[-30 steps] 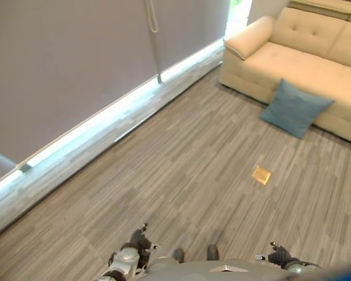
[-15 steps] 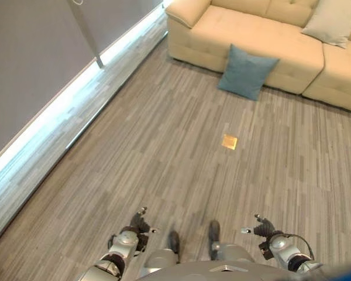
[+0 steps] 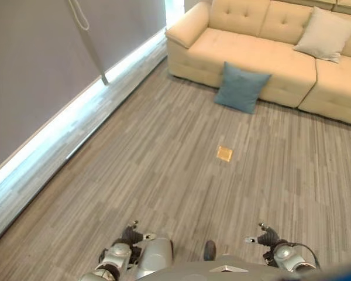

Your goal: Pick up all the scattered cushions and arrange them neatly on the sofa.

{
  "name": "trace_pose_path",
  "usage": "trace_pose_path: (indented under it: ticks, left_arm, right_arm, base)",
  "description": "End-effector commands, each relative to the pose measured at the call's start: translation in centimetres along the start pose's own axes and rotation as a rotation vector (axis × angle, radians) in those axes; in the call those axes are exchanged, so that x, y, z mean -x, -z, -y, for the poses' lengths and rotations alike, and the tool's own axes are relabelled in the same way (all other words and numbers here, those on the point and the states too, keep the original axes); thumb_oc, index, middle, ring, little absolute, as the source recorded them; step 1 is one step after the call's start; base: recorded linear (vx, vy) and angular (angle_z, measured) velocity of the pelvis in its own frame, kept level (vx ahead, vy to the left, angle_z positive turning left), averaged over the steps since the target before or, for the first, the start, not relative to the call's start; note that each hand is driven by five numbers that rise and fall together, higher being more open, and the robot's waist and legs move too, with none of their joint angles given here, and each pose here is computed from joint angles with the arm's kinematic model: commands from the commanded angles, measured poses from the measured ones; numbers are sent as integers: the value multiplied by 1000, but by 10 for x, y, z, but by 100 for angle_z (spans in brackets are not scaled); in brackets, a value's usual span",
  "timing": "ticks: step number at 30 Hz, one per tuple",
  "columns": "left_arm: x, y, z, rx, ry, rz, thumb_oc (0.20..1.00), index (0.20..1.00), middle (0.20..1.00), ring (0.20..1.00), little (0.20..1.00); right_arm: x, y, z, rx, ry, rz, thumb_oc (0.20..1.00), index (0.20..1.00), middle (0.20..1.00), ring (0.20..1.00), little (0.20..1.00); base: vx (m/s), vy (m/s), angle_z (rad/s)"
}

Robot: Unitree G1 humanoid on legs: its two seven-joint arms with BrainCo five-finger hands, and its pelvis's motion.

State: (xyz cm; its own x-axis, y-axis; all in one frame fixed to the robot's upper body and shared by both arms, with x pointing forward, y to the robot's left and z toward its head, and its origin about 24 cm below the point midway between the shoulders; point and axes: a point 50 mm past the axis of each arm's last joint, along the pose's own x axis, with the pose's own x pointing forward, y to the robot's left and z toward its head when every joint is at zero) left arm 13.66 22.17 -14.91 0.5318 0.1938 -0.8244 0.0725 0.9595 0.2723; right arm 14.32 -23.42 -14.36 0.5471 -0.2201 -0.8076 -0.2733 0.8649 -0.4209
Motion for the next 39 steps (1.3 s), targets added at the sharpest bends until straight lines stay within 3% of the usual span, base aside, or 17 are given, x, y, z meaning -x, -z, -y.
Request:
trace_pose_path:
  ticks: [1,10,19,32,39]
  left_arm:
    - [1,-1,13,5,18,10,1000,1000,1000,1000,1000]
    - [5,20,9,10,7,-65,1000,1000,1000,1000,1000]
    - [0,-4,11,-107,44,24,1000,1000,1000,1000,1000]
    - [6,21,19,-133,69,-57,1000,1000,1000,1000,1000]
    - [1,-1,22,-115,63,9,1000,1000,1000,1000,1000]
  right_arm:
    - [-1,-5,13,-36,45,32,1000,1000,1000,1000,1000]
    - [0,-2,5,-41,16,18,1000,1000,1000,1000,1000]
    - [-1,-4,3,-62,1,25,1000,1000,1000,1000,1000]
    - [1,0,-1,-37,-19,26,1000,1000,1000,1000,1000]
    - [-2,-11,14,-60,33,57,1000,1000,1000,1000,1000]
  base:
    - [200,-19,-5]
    - [306,75,-46]
    - [271,66,-11]
    - [326,-184,29]
    - [150,-226,-15]
